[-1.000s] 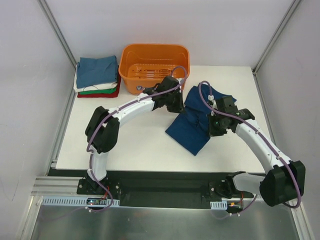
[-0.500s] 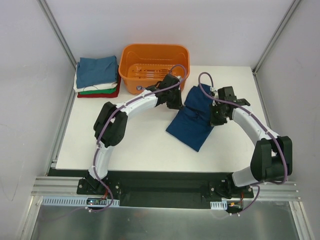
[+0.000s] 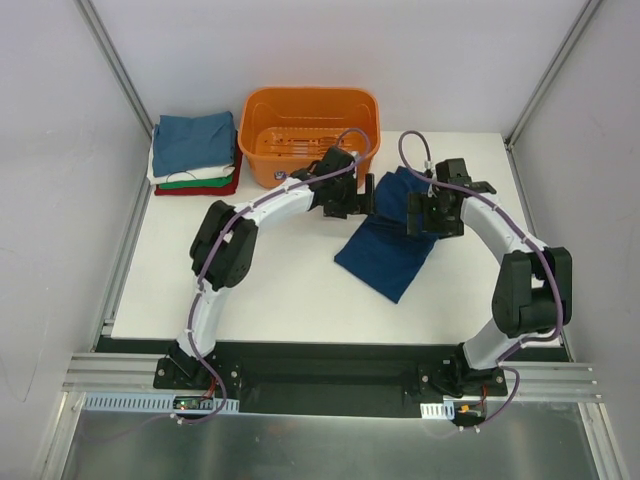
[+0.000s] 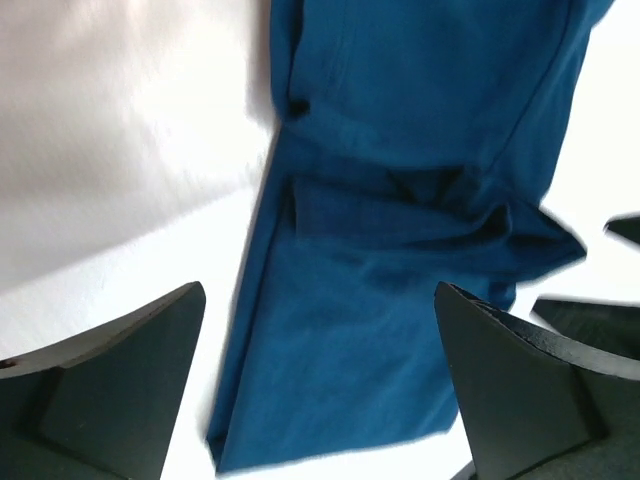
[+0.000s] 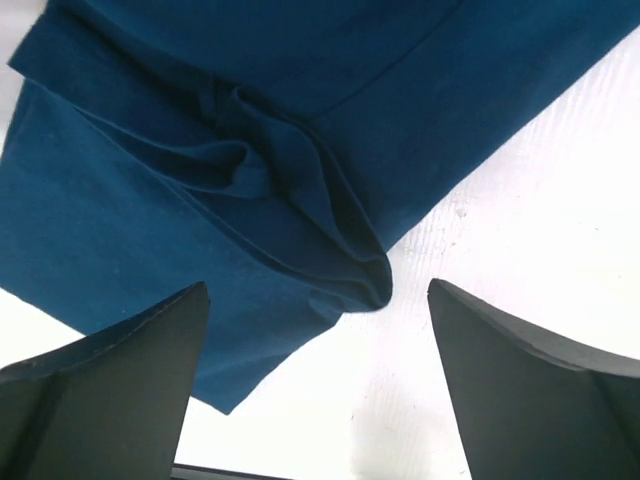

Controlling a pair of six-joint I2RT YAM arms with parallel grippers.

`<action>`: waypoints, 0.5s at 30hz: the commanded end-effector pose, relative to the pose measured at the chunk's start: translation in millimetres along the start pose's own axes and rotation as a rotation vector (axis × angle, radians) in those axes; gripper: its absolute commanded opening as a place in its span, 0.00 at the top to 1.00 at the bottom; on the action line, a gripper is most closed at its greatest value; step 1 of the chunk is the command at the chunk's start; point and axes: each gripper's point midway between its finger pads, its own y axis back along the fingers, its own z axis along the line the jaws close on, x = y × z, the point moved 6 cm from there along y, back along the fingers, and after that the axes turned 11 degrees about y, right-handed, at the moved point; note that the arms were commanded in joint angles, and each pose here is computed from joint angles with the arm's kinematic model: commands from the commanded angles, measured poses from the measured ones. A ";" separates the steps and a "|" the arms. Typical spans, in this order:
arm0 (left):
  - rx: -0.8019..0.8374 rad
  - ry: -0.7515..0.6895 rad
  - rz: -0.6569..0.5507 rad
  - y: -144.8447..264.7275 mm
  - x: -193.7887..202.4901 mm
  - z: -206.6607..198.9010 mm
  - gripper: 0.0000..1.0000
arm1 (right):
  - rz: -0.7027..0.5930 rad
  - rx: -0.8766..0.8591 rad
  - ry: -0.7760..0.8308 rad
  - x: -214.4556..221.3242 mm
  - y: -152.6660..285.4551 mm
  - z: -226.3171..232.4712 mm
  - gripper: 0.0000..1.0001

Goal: Fold and stack the t-shirts
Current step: Fold the folded rectangular tshirt in 1/3 of the way

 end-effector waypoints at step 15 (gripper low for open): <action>-0.005 0.000 -0.067 154.8 77.1 31.9 0.01 | -0.052 -0.229 0.126 17.5 -0.4 88.5 0.03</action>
